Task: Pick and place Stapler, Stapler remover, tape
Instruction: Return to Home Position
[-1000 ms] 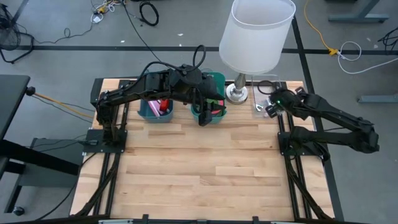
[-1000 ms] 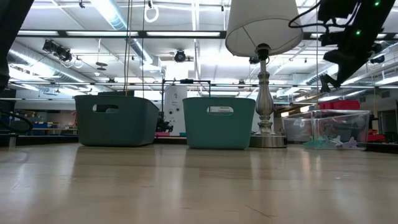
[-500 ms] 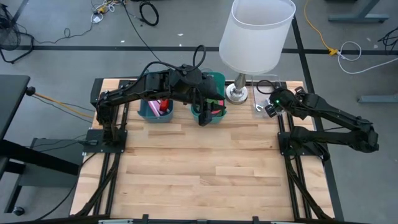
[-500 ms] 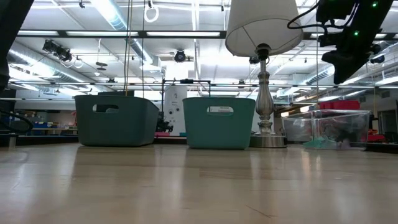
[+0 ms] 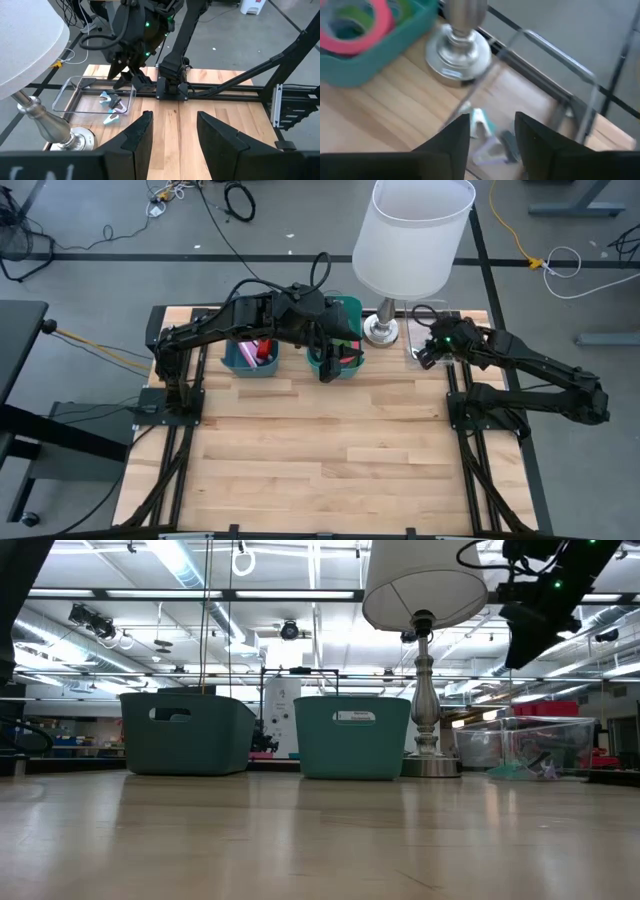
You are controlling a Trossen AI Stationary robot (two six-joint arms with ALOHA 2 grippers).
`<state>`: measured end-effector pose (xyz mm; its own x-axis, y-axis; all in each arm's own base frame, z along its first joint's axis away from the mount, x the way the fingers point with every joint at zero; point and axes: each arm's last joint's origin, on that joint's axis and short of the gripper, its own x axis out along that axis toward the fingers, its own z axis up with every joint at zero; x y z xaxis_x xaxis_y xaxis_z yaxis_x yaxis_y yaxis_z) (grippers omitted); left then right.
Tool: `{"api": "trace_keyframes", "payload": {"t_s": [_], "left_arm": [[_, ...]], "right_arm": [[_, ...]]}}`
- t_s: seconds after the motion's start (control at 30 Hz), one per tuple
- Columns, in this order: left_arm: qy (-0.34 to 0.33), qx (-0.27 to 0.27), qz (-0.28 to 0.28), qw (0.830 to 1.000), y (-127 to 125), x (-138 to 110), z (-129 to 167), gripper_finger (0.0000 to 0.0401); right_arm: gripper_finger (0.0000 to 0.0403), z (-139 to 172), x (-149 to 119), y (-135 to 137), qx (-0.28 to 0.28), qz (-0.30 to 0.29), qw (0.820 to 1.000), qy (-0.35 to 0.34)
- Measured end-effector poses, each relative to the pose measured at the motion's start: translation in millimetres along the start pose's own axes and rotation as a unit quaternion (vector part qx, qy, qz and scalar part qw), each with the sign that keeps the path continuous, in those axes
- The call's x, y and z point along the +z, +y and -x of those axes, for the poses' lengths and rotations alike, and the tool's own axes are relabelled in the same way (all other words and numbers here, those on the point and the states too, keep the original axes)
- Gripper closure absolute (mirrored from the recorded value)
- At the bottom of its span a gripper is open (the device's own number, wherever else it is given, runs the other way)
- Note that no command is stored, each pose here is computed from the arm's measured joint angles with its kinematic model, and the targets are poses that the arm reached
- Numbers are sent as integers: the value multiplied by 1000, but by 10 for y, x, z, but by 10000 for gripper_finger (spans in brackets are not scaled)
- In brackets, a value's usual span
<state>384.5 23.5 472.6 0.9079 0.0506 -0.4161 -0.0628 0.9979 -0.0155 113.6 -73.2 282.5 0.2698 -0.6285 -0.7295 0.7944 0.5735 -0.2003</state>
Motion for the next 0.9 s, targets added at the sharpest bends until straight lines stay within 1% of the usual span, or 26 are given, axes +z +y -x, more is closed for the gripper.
{"api": "trace_keyframes", "payload": {"t_s": [0.13, 0.3, 0.43, 0.53, 0.6, 0.7, 0.77, 0.83, 0.9], "left_arm": [[1, 0, 0, 1000, 0, -1, -1, 245], [1, -1, 26, 1000, -12, -2, 0, 245], [0, -4, 28, 1000, -31, -1, -1, 245], [0, -5, 49, 999, -45, -1, 1, 247], [1, -8, 56, 998, -75, -3, -1, 254], [0, -1, 42, 999, -156, -4, 1, 273], [-6, 4, 31, 999, -229, 4, 5, 294], [-19, -6, 22, 1000, -311, 26, 12, 322], [-32, -27, 9, 999, -400, 52, 40, 351]], "right_arm": [[267, 14, 48, 55, 44, -4, 999, -22], [299, 50, 112, 149, 115, 11, 992, -54], [323, 103, 173, 233, 178, 27, 980, -90], [341, 150, 219, 301, 221, 31, 968, -119], [352, 192, 254, 351, 254, 37, 956, -142], [366, 270, 305, 431, 303, 49, 935, -179], [374, 322, 322, 481, 324, 59, 923, -200], [381, 366, 331, 522, 337, 67, 914, -217], [388, 405, 338, 555, 349, 71, 906, -230]]}}
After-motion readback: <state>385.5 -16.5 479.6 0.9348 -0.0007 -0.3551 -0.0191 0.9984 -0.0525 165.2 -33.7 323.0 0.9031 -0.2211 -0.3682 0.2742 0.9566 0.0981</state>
